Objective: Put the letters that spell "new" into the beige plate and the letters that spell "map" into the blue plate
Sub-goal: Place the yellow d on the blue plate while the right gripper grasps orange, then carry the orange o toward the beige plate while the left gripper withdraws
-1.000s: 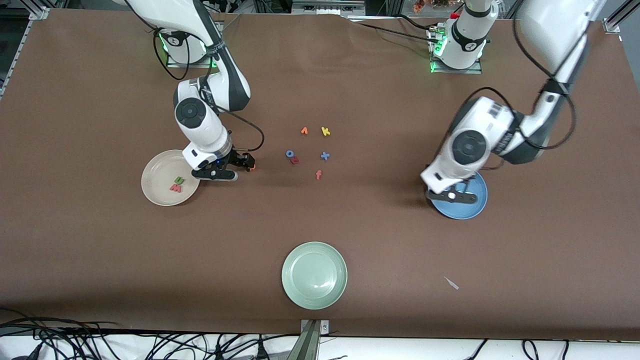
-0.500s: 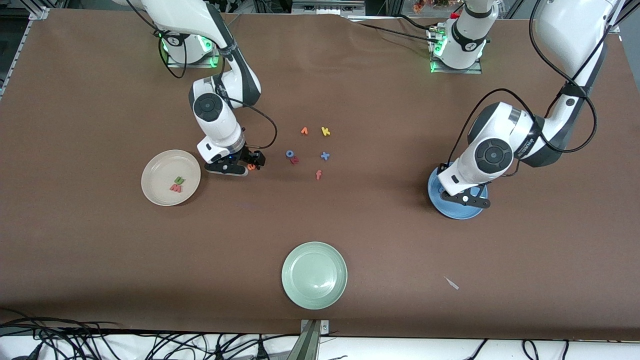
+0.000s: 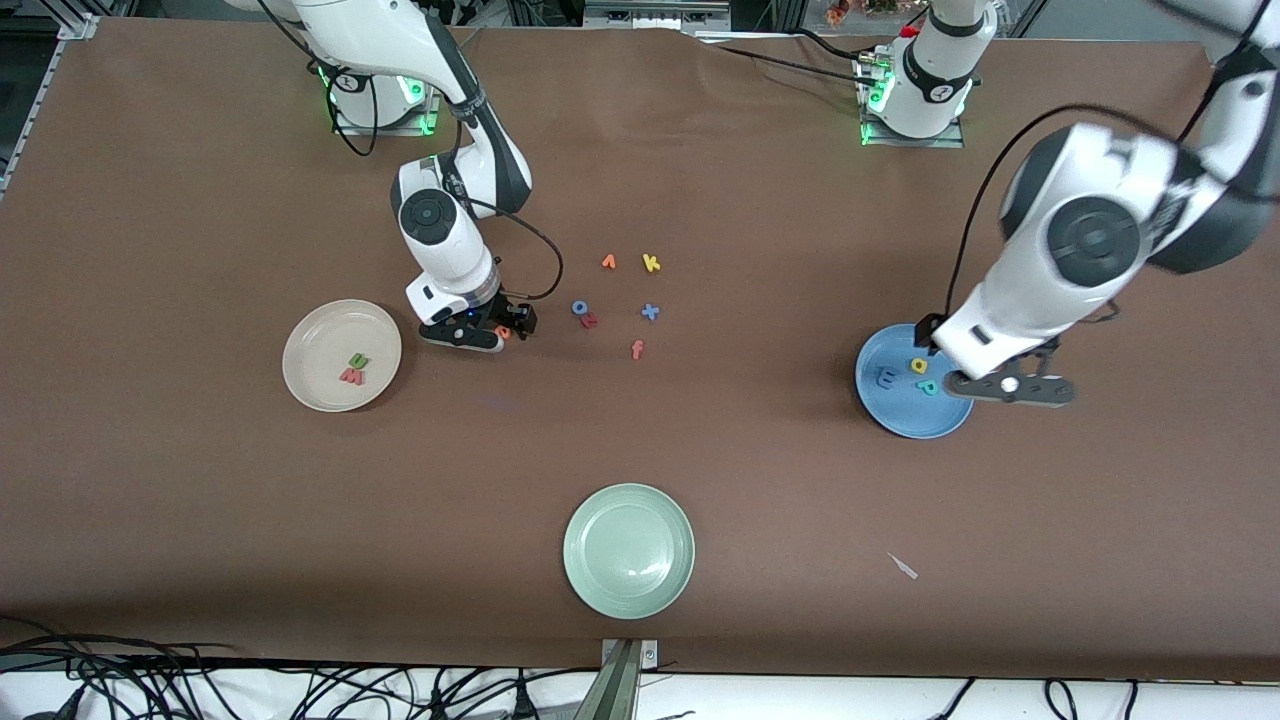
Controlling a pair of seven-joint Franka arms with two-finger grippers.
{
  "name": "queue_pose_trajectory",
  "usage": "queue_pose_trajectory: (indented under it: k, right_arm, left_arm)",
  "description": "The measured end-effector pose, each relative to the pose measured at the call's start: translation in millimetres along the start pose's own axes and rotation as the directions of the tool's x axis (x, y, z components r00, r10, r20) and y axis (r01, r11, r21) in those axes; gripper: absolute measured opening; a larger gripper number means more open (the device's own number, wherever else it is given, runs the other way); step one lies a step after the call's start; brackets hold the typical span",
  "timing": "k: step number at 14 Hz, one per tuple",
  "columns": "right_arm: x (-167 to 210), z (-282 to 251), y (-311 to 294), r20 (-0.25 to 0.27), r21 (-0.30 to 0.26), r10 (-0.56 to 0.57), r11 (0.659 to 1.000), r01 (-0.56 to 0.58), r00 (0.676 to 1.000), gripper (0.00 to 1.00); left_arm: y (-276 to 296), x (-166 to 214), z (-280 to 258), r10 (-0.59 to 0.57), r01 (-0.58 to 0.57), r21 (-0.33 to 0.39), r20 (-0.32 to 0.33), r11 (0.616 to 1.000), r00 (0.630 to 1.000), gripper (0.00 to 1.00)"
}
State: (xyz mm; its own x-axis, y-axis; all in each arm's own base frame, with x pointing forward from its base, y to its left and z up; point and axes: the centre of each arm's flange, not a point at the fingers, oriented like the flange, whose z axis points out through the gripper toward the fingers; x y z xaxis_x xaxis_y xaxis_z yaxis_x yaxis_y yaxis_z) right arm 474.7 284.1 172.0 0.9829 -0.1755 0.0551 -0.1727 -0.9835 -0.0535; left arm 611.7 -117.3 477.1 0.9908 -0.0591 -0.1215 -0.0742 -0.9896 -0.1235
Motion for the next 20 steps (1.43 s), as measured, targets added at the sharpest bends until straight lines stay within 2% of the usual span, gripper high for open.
queue_pose_trajectory:
  k: [1,2,4,5,6,7,8,9,11,13,15,18,20]
  right_arm:
    - [-0.3,-0.1,-0.6,0.0,0.001,0.0,1.0,0.0,1.0,0.77]
    - [0.0,-0.4,-0.7,0.0,0.001,0.0,1.0,0.0,1.0,0.69]
    - [0.5,-1.0,-0.5,-0.001,0.002,0.002,1.0,-0.002,1.0,0.65]
    - [0.9,-1.5,-0.4,-0.002,0.003,0.002,1.0,-0.002,1.0,0.55]
    - [1.2,-1.8,-0.1,-0.002,0.003,0.003,1.0,-0.003,1.0,0.49]
    - [1.2,-1.8,-0.1,-0.002,0.003,0.003,1.0,-0.003,1.0,0.49]
    - [1.8,-2.4,-0.3,-0.003,0.004,0.004,1.0,-0.004,1.0,0.41]
    - [2.7,-5.0,-1.5,-0.005,0.009,0.007,1.0,-0.007,1.0,0.31]
    - [4.2,-8.3,-3.0,-0.003,0.014,0.017,1.0,-0.017,1.0,0.29]
    - [9.7,-13.5,-9.4,0.061,0.003,0.045,0.999,-0.045,0.997,0.29]
    - [36.2,-37.8,-16.2,0.14,-0.016,0.072,0.997,-0.07,0.988,0.29]
    - [91.1,-76.6,21.9,0.203,-0.047,0.056,0.998,-0.047,0.978,0.29]
    - [116.9,-87.9,67.8,0.233,-0.057,-0.003,0.998,0.016,0.972,0.29]
  left_arm:
    - [-10.4,-2.7,-27.7,-0.012,0.012,-0.016,-0.003,1.0,1.0,1.0]
    - [-20.9,-4.6,-46.9,-0.021,0.021,-0.026,-0.008,0.999,1.0,1.0]
    - [-43.9,-6.1,-73.7,-0.034,0.033,-0.041,-0.025,0.999,0.999,1.0]
    - [-52.3,-6.4,-84.7,-0.041,0.039,-0.046,-0.041,0.998,0.998,1.0]
    - [-56.3,-7.4,-95.2,-0.044,0.041,-0.048,-0.061,0.998,0.997,1.0]
    - [-59.2,-10.2,-103.5,-0.053,0.05,-0.043,-0.073,0.998,0.996,1.0]
    - [-65.8,-14.3,-108.8,-0.075,0.072,-0.041,-0.076,0.997,0.994,1.0]
    - [-75.4,-19.0,-113.6,-0.104,0.098,-0.07,-0.073,0.993,0.992,1.0]
    - [-102.2,-28.3,-113.6,-0.163,0.153,-0.152,-0.055,0.977,0.985,1.0]
    - [-127.3,-39.2,-102.2,-0.136,0.117,-0.191,-0.091,0.975,0.987,1.0]
    - [-123.2,-56.6,-88.1,-0.068,0.044,-0.18,-0.128,0.983,0.989,1.0]
    - [-103.4,-78.0,-89.0,-0.004,-0.01,-0.095,-0.146,0.995,0.989,1.0]
    - [-98.7,-82.5,-92.7,0.009,-0.021,-0.076,-0.15,0.997,0.989,1.0]
